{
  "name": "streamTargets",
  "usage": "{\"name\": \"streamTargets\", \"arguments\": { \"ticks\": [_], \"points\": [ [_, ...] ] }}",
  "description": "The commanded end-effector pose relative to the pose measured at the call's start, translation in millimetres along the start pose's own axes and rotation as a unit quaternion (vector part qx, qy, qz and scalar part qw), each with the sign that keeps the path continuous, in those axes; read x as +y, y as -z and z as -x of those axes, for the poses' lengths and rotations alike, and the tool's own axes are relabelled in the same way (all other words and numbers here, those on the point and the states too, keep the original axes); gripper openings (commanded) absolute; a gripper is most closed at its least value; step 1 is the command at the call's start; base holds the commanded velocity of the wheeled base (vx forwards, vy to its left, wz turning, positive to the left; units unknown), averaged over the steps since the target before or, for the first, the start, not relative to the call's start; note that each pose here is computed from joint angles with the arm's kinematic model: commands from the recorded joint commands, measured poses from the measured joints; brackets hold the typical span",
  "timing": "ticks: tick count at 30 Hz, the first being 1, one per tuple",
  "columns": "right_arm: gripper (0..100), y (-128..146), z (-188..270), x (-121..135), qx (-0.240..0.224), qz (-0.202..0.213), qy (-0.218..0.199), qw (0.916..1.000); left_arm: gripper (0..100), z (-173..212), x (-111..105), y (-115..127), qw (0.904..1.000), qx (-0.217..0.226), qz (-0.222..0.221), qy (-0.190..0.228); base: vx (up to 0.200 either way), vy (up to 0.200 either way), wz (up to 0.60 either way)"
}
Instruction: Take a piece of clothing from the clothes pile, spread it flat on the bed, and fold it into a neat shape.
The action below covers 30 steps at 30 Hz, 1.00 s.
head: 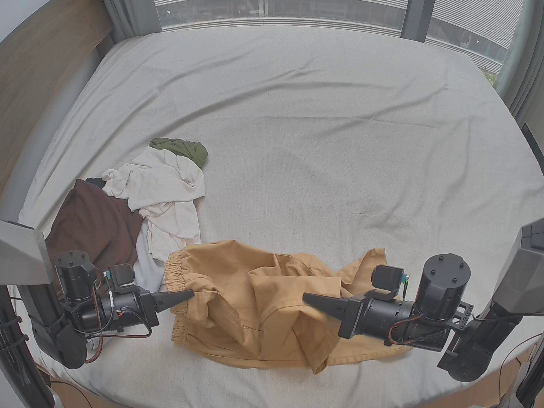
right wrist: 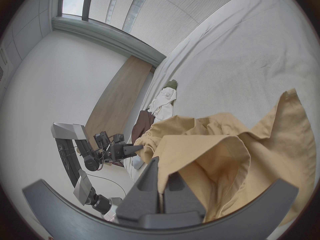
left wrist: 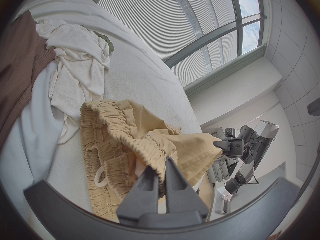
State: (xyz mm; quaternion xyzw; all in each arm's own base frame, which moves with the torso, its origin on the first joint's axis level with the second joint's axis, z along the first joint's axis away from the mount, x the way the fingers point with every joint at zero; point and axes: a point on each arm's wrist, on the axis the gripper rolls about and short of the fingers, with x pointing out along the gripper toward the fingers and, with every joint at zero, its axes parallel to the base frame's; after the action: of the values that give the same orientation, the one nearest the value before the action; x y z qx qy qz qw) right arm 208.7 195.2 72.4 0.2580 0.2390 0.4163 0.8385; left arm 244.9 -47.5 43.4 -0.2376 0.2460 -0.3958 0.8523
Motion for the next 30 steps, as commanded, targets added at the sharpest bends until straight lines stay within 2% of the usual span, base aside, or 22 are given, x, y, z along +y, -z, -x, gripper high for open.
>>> {"name": "streamTargets", "arguments": {
  "ticks": [1, 3, 9, 13, 30],
  "points": [
    [0, 4, 4, 2, 0.006, 0.000, -0.003, 1.0000, 0, 0, 0, -1, 1.0000, -0.002, -0.002, 0.001, 0.000, 0.000, 0.00],
    [0, 4, 5, 3, 0.007, -0.002, -0.005, 1.0000, 0, -1, 0, -1, 1.0000, -0.002, -0.003, 0.001, 0.000, 0.000, 0.00],
    [0, -12, 20, 19, -0.031, -0.019, -0.032, 0.9988, 0, -1, 0, -3, 1.0000, -0.005, -0.005, 0.002, 0.000, 0.000, 0.00],
    [0, -18, 32, 22, -0.045, -0.019, -0.033, 0.9983, 0, 0, -3, -7, 0.9998, -0.013, -0.014, 0.005, 0.000, 0.000, 0.00],
    [0, -43, 56, -1, -0.106, -0.021, 0.018, 0.9940, 0, 10, -21, -28, 0.9971, -0.054, -0.050, 0.021, 0.000, 0.000, 0.00]
  ]
}}
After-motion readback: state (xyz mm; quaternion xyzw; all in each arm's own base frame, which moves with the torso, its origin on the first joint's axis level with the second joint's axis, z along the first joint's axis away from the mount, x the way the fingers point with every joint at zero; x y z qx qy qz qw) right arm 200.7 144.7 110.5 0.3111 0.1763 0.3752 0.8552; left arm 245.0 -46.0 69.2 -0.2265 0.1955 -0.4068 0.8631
